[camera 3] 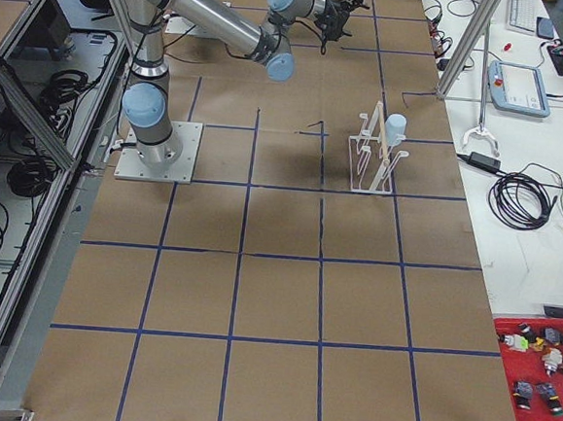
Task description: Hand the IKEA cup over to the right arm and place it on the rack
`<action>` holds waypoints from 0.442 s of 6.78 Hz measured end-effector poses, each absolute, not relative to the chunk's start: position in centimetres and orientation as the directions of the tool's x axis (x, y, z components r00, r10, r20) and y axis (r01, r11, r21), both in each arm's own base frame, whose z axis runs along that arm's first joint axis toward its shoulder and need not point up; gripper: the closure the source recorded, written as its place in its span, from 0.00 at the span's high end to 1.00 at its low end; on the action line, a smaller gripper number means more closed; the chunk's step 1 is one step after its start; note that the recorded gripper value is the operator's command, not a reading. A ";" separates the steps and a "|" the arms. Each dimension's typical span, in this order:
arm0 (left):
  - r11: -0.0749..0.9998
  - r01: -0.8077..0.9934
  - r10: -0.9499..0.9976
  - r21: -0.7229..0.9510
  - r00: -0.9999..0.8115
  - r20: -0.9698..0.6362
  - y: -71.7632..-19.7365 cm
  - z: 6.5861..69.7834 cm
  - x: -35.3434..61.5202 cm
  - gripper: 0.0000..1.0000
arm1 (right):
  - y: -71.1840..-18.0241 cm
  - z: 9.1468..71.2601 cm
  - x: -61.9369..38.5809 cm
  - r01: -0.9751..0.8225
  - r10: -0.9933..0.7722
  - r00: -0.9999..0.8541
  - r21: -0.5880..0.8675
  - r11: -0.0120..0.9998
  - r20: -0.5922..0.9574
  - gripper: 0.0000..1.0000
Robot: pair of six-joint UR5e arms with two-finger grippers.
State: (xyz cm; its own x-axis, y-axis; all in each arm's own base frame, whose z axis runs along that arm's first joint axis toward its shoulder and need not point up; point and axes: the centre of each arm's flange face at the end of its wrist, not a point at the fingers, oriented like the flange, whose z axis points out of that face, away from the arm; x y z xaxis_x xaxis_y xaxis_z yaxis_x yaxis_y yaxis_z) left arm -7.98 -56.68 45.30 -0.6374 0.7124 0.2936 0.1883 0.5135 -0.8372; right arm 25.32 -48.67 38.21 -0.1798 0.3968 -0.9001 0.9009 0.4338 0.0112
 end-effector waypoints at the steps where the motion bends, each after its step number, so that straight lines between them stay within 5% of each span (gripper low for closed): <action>1: 0.459 0.173 0.754 -0.872 -0.595 0.278 -55.6 42.6 -9.0 0.00 | -48.6 38.1 25.4 0.900 0.401 -0.182 0.012 0.436 -0.898 1.00; 3: 0.384 0.153 0.812 -0.911 -0.526 0.254 -55.1 37.5 -11.7 0.00 | -48.4 37.9 25.7 0.896 0.410 -0.176 0.026 0.443 -0.895 1.00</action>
State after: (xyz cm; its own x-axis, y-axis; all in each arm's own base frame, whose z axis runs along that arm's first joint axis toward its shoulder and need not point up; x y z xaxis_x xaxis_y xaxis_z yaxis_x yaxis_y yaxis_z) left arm -11.66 -55.06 37.46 -0.5258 0.8117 0.2541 0.1527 0.3840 -0.9106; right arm 25.65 -48.41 37.91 -0.1765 0.4101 -0.8948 0.8963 0.4427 0.0261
